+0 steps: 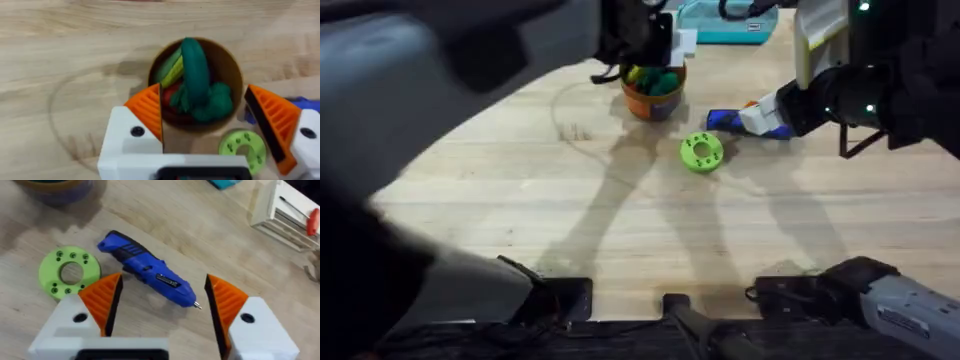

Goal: Pick up the gripper from the table and insert it into the empty holder that is missing its gripper. Then pick up a screw, insert it into the mounting hole, and use the screwdriver to tighten it. Finally, clean up the table by picking up the vegetable and placing it into the bucket.

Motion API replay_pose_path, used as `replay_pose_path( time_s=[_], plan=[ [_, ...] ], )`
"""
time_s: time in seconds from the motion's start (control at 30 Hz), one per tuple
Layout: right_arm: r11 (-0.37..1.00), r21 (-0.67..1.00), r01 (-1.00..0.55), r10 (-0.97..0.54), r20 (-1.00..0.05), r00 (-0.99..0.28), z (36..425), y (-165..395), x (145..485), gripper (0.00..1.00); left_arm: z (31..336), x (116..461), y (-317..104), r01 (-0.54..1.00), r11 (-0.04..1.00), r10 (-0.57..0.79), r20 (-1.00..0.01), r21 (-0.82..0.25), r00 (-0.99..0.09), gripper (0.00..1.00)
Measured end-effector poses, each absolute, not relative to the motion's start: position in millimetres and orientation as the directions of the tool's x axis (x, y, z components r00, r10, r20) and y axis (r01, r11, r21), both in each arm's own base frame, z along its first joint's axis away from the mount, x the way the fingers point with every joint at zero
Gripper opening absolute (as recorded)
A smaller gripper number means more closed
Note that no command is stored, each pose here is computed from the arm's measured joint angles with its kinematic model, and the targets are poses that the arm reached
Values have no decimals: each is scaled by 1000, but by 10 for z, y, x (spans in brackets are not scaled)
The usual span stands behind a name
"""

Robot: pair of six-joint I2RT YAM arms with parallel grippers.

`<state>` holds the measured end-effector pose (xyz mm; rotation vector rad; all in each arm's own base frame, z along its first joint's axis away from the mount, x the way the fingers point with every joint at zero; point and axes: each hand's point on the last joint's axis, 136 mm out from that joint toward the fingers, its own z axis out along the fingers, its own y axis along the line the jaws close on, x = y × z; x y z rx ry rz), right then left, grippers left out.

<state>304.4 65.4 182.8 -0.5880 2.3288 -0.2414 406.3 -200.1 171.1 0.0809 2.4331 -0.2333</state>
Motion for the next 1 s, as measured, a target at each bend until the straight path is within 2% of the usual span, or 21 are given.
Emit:
replay_pose_path(
  time_s=[0.27,0.37,0.5,0.63,0.83,1.0],
  plan=[
    [905,-348,-244,-424,-711,-560,2309,491,2842,947,2515,3271,-1535,118,982,-8,-661,-146,-751,953],
    [932,-304,-199,-362,-745,-560,2406,423,2676,947,2698,2966,-1353,132,983,12,-667,-129,-745,953],
    [966,-220,-134,-256,-757,-601,2384,342,2465,947,2801,2605,-1147,171,982,74,-660,-84,-748,955],
    [986,-150,-70,-159,-749,-644,2312,298,2362,947,2861,2394,-1027,206,977,121,-662,-51,-740,955],
    [997,-79,-5,-63,-753,-655,2293,293,2352,947,2820,2280,-962,223,974,157,-638,-24,-754,955],
    [997,-75,-2,-58,-754,-655,2294,293,2352,947,2812,2274,-958,223,974,159,-634,-22,-757,955]
  ],
)
